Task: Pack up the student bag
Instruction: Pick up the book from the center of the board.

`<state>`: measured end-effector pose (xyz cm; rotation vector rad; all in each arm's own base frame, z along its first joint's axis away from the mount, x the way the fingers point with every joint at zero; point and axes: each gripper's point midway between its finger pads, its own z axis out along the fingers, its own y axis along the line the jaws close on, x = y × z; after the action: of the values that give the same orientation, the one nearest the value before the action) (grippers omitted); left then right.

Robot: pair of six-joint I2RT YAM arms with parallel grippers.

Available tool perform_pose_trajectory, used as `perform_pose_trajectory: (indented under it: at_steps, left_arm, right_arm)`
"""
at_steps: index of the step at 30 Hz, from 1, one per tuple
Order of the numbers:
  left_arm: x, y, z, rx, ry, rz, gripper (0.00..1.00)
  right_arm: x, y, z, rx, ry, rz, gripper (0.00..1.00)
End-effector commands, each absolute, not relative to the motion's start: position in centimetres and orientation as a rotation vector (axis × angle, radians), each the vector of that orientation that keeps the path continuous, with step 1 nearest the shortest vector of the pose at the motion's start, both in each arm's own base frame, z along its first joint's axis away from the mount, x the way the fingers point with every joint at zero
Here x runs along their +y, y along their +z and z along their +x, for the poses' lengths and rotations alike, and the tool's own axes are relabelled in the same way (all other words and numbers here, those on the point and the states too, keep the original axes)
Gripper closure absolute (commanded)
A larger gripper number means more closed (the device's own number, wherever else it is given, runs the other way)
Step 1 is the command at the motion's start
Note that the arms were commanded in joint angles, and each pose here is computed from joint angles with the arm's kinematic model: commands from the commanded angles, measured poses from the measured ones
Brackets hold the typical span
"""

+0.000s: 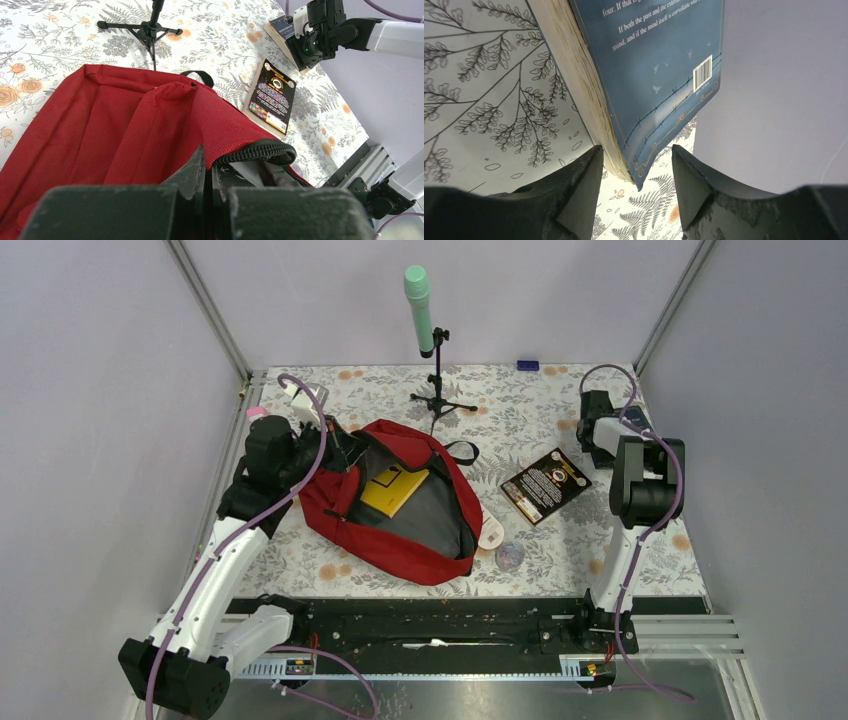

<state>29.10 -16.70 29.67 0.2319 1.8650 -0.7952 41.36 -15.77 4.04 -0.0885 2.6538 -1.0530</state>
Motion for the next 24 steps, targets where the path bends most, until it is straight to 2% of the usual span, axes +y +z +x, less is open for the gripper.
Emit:
perform_pose_trajectory:
  at_steps: [1, 11, 18, 24]
  left_arm:
    - [-17.0, 32.9, 29.7, 1.732, -0.822, 0.257, 1.00]
    - [-17.0, 33.1, 29.7, 1.725, -0.836, 0.253, 1.00]
    - [-17.0, 33.1, 29.7, 1.724, -0.840, 0.250, 1.00]
    - [-16.9, 33.1, 29.7, 1.722, -0.842, 0.250, 1.00]
  right_arm:
    - [-16.5, 5.4, 41.9, 2.549, -1.173, -0.107, 0.42]
    - [-16.1, 7.3, 42.8, 2.414, -1.302, -0.152, 0.51]
    - [-16.3, 9.0, 43.2, 2.358, -1.333, -0.127, 0.52]
    - [-16.2, 7.6, 43.2, 2.400, -1.323, -0.156, 0.52]
